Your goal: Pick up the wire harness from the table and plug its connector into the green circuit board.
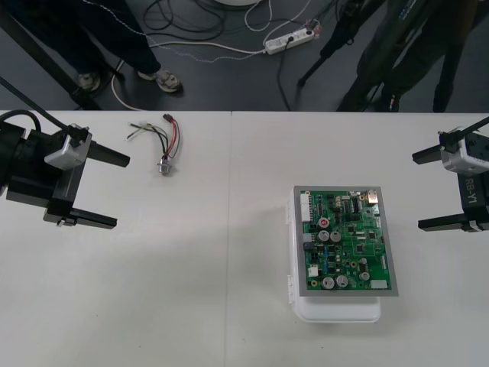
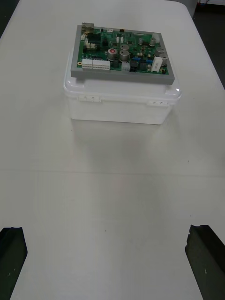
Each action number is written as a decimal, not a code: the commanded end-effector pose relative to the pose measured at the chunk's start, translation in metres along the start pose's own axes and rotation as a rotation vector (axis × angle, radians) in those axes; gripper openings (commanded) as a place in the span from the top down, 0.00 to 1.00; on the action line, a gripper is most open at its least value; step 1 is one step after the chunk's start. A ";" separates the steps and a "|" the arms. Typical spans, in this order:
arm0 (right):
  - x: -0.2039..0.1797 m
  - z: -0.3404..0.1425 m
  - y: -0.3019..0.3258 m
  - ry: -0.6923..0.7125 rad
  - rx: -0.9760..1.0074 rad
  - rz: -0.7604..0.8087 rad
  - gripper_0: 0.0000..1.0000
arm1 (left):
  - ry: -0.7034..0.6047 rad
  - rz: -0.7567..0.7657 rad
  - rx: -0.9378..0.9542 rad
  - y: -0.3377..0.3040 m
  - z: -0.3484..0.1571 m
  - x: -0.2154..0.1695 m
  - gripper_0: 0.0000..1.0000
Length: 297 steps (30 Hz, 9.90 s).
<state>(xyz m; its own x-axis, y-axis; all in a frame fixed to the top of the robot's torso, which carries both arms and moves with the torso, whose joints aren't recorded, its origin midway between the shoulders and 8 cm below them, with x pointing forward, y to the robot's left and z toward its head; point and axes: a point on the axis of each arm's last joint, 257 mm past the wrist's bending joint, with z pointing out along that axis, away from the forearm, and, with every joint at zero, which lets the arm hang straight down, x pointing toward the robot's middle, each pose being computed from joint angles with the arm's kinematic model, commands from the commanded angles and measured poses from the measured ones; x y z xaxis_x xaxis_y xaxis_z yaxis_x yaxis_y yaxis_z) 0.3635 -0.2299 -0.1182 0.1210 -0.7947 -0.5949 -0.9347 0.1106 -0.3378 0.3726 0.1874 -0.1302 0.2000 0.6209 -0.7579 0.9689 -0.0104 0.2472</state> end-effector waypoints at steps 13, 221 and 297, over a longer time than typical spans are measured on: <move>0.003 -0.002 0.000 0.002 0.008 -0.036 0.00 | 0.014 -0.008 0.017 -0.004 -0.006 -0.008 0.00; -0.113 0.028 -0.011 -0.907 0.030 -0.123 0.00 | 0.480 -0.989 -0.696 0.191 0.129 0.166 0.02; -0.123 0.034 -0.007 -0.896 -0.071 -0.068 0.00 | 0.506 -0.954 -0.748 0.191 0.134 0.202 1.00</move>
<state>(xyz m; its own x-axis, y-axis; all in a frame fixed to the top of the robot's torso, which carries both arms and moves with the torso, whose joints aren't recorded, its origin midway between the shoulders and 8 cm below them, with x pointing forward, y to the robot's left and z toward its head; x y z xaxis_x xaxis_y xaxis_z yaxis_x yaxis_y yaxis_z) 0.3660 -0.1123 -0.0748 0.3353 0.0010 -0.9421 -0.9408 0.0522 -0.3348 0.6129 0.2061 -0.3158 -0.7799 0.3268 -0.5337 0.3238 0.9405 0.1027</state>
